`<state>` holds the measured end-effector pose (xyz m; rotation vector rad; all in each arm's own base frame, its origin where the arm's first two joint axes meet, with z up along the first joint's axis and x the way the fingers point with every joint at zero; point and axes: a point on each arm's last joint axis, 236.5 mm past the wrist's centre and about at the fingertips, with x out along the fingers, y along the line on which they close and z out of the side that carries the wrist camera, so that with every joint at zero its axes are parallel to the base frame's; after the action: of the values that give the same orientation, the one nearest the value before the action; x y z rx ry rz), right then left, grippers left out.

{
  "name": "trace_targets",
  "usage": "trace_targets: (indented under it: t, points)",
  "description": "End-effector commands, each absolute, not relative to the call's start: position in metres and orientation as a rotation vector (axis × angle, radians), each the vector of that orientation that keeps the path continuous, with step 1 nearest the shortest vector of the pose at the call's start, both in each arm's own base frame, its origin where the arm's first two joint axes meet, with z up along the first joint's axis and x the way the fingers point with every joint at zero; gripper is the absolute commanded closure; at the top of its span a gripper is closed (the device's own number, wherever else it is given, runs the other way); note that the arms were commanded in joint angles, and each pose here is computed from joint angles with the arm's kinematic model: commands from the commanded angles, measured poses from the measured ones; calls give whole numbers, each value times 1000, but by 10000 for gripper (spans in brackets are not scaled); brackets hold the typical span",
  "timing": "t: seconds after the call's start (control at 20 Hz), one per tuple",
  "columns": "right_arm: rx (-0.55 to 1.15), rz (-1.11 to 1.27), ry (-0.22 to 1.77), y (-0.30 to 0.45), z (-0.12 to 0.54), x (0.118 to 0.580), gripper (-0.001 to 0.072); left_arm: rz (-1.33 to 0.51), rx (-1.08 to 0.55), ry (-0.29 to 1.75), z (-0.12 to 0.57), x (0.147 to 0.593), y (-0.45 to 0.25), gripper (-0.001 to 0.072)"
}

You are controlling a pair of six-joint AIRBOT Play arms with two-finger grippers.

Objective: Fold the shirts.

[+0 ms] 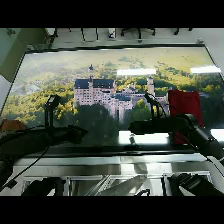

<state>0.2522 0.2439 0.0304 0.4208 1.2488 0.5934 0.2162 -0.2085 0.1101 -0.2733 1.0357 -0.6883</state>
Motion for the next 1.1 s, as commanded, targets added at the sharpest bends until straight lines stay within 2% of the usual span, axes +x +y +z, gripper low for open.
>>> trace_targets:
  t: [0.0,0.1,0.25,0.3,0.35,0.4,0.5,0.65,0.8,1.05]
  points:
    - [422,593,1258,245,28,252,690,-690,-264,1005,117,213,-206,691]
    - [422,593,1258,245,28,252,690,-619,-201,1026,105,218,-188,691]
    - [422,593,1258,245,28,252,690,-197,-78,1101,72,238,-90,686]
    - [422,593,1258,245,28,252,690,-41,-16,1112,67,242,-46,440]
    - [422,593,1258,245,28,252,690,104,48,1122,65,244,-3,-9]
    - [422,593,1258,245,28,252,690,251,87,1139,64,243,38,15]
    - [422,593,1258,245,28,252,690,470,88,1201,52,232,101,15]
    - [422,593,1259,245,27,252,690,666,-57,1334,2,207,161,15]
    - [422,593,1259,245,27,252,690,769,-170,1394,-47,191,204,15]
    - [427,586,1238,246,28,257,690,831,-268,1471,-88,188,245,15]
